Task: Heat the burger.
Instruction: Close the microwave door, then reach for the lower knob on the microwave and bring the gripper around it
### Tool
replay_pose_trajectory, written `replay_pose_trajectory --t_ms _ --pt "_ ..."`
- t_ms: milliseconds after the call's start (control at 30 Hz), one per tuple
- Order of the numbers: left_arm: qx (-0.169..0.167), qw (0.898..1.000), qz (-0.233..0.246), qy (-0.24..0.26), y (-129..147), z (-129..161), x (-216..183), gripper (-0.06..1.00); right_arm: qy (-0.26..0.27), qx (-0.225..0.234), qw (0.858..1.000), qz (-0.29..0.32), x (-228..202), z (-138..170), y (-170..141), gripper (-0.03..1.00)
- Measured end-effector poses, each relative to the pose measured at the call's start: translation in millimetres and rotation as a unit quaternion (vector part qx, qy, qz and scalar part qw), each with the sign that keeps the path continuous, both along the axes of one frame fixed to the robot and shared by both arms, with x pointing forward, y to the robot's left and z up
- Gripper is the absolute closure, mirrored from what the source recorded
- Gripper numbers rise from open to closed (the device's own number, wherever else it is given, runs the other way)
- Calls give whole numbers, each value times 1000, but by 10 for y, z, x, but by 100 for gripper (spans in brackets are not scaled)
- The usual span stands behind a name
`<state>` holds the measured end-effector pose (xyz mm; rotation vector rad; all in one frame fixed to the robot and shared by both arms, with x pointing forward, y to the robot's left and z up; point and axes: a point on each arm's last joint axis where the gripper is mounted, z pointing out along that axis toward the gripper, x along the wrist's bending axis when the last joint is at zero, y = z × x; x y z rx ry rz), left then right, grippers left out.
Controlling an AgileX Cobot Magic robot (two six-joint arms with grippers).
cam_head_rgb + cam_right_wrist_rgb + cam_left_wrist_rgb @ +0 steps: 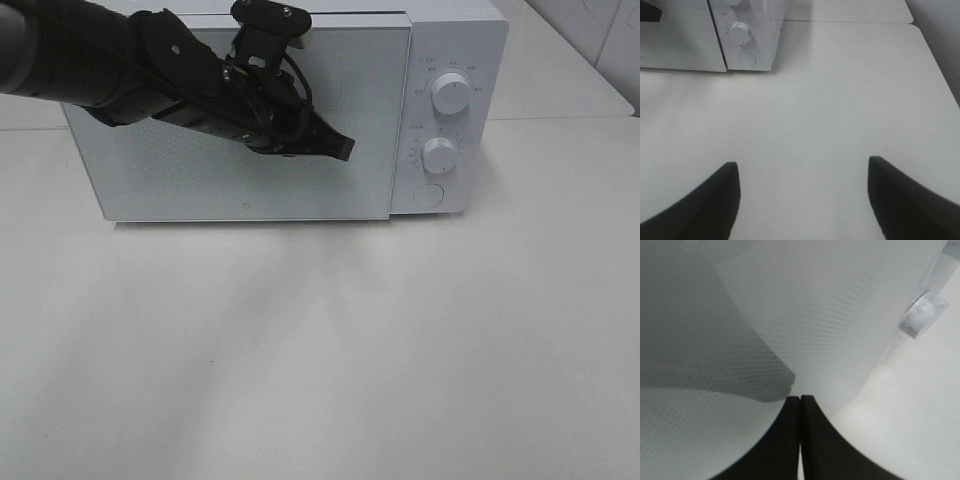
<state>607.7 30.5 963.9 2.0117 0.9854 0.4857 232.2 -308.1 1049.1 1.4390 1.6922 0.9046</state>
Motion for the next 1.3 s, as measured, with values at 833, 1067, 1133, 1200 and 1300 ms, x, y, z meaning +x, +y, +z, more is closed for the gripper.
replay_pose_trajectory --t_ms 833,1067,1133,1200,1300 --pt "89 986 -132 51 -77 219 -40 94 0 1 1000 1 0 0 2 29" --pt "126 981 -98 107 180 683 -256 94 0 2 1000 1 0 0 3 29" --pt "136 981 -87 111 228 747 -284 94 0 2 1000 1 0 0 3 29" --pt "155 979 -60 121 330 872 -345 94 0 2 1000 1 0 0 3 29" --pt "186 973 -15 133 524 1081 -447 94 0 2 1000 1 0 0 3 29"
